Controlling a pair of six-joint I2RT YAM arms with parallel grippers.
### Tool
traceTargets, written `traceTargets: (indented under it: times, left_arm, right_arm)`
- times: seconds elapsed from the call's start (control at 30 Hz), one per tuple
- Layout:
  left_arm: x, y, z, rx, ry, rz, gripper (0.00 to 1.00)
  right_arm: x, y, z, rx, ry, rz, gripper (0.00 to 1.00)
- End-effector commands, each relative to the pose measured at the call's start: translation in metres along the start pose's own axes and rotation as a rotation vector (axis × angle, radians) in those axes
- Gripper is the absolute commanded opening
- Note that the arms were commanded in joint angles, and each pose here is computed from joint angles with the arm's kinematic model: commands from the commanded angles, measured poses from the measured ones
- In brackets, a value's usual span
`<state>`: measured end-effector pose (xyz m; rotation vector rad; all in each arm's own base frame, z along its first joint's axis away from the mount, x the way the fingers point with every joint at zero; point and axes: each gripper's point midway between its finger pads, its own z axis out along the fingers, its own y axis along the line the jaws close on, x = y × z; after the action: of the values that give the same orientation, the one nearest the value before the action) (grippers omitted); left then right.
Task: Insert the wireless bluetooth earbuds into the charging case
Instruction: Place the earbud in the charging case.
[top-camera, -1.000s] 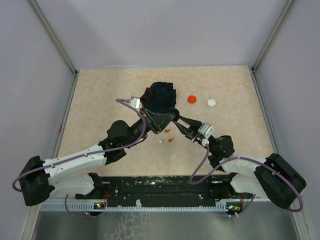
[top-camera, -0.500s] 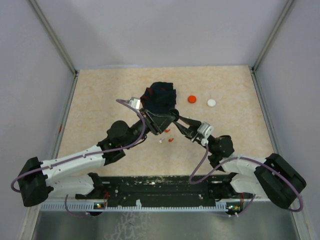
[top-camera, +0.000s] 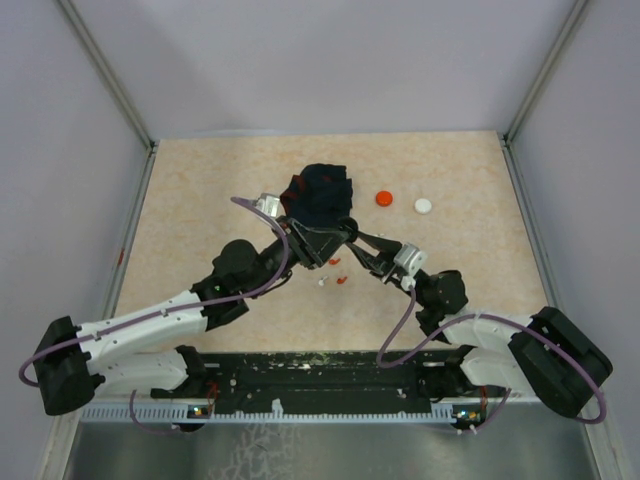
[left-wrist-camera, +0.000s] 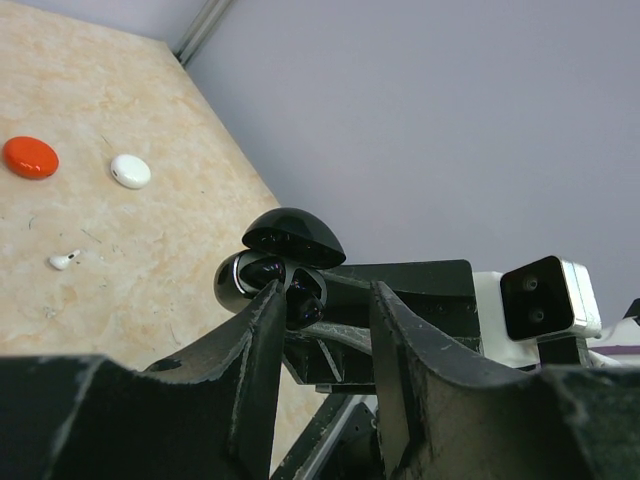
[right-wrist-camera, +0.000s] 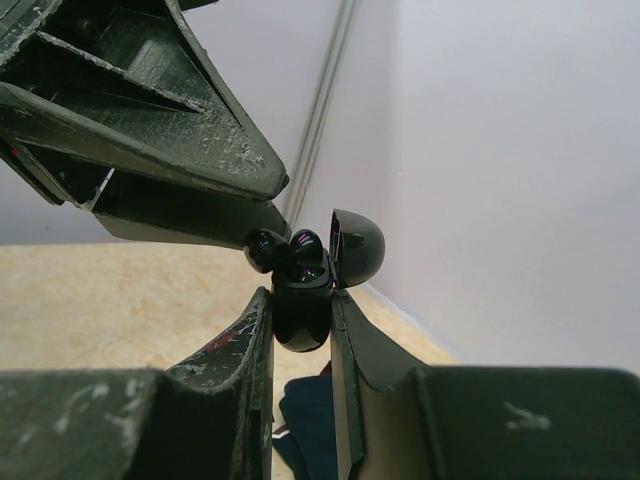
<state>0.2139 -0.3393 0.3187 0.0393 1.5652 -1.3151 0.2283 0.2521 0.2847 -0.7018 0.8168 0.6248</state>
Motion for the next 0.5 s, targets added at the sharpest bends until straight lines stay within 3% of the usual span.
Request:
traceTargets:
  times: [0.0, 0.47]
  left_arm:
    - [-0.002, 0.003, 0.002, -0.036, 0.003, 0.009, 0.46]
    - [0.003, 0.002, -0.001, -0.049, 0.076, 0.068, 0.54]
  right_arm:
    - [-0.034, -0.002, 0.005, 0.007, -0.122, -0.027, 0.00]
    - [-0.031, -0.006, 0.005, 0.028, -0.110, -0.016, 0.00]
